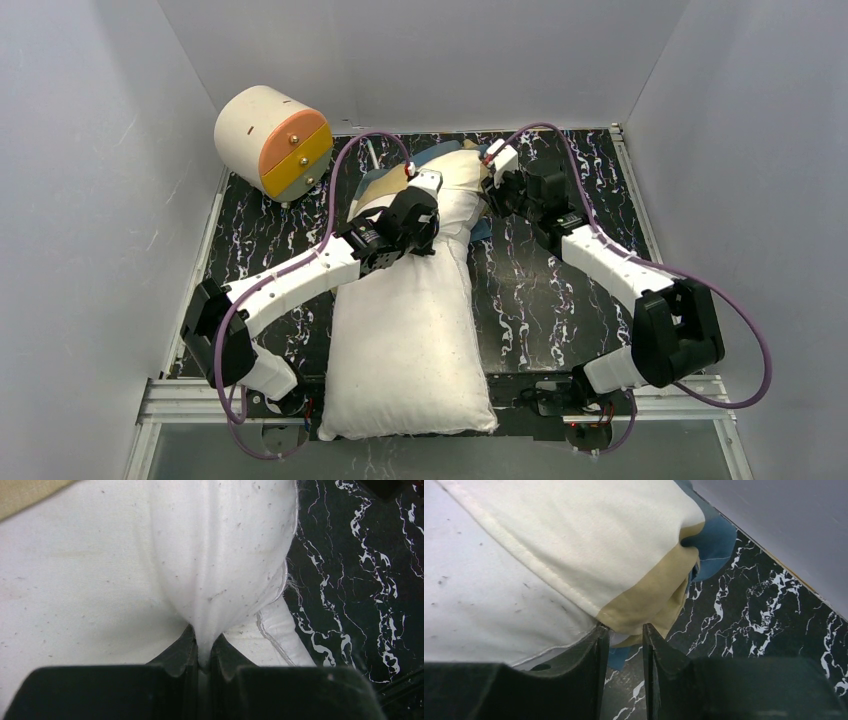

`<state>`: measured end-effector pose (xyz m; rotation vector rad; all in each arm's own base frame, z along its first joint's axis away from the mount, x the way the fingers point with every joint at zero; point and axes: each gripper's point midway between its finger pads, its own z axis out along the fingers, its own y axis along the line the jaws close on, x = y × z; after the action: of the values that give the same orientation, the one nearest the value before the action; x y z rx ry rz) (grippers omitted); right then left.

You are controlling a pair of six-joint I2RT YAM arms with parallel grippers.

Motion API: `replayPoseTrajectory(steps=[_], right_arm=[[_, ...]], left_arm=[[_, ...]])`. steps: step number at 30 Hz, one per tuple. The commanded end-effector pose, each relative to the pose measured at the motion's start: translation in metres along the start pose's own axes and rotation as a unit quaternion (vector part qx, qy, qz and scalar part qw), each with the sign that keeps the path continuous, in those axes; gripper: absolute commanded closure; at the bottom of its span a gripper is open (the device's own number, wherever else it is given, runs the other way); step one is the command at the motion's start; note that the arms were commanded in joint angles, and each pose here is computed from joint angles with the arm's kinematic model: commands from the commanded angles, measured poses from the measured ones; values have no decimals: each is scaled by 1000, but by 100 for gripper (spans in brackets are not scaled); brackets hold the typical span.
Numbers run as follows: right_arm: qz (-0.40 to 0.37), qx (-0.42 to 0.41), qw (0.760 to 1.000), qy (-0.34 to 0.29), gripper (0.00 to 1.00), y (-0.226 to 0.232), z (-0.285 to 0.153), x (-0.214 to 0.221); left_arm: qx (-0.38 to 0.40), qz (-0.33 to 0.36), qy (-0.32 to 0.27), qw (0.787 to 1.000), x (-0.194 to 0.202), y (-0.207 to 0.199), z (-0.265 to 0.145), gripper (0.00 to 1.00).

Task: Put the pillow into the pillowcase
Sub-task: Stuff the pillow into the pillowcase.

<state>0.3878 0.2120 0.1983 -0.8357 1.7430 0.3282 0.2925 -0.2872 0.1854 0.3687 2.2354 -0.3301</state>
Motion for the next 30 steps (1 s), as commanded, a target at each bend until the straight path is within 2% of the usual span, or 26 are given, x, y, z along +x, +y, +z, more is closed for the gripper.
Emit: replayPoseTrajectory(steps=[1,5,9,11,12,16,17,23,27,30], right_arm=[[-49,54,995,-73,62,-29,6,-47],[-60,41,992,-100,62,-22,12,-59],[-77,42,989,-121,53,-12,13,-69],[-84,37,988,-122,53,-6,16,-67],[-88,36,988,-120,57,-4,18,-67],[-96,28,989,-108,94,5,20,-61],[-92,22,990,-107,99,9,18,-62],[-27,-49,997,-53,99,44,-4,-40],[25,-97,995,-7,99,70,-18,-20],[52,-148,988,-8,99,94,-24,-26]], left_arm=[[-38,-1,-5,999,-1,26,-8,100],[-37,-7,-5,999,1,28,-7,100],[-36,-12,-2,999,1,29,-6,100],[-34,-15,-1,999,2,28,-5,100],[-34,-17,-1,999,2,28,-4,100],[-39,-33,-1,999,2,32,-1,100],[-45,-42,-1,998,1,35,1,100],[-96,-150,-31,983,-28,79,9,100],[-125,-181,-71,973,-53,94,6,100],[-118,-197,-85,970,-63,90,9,100]])
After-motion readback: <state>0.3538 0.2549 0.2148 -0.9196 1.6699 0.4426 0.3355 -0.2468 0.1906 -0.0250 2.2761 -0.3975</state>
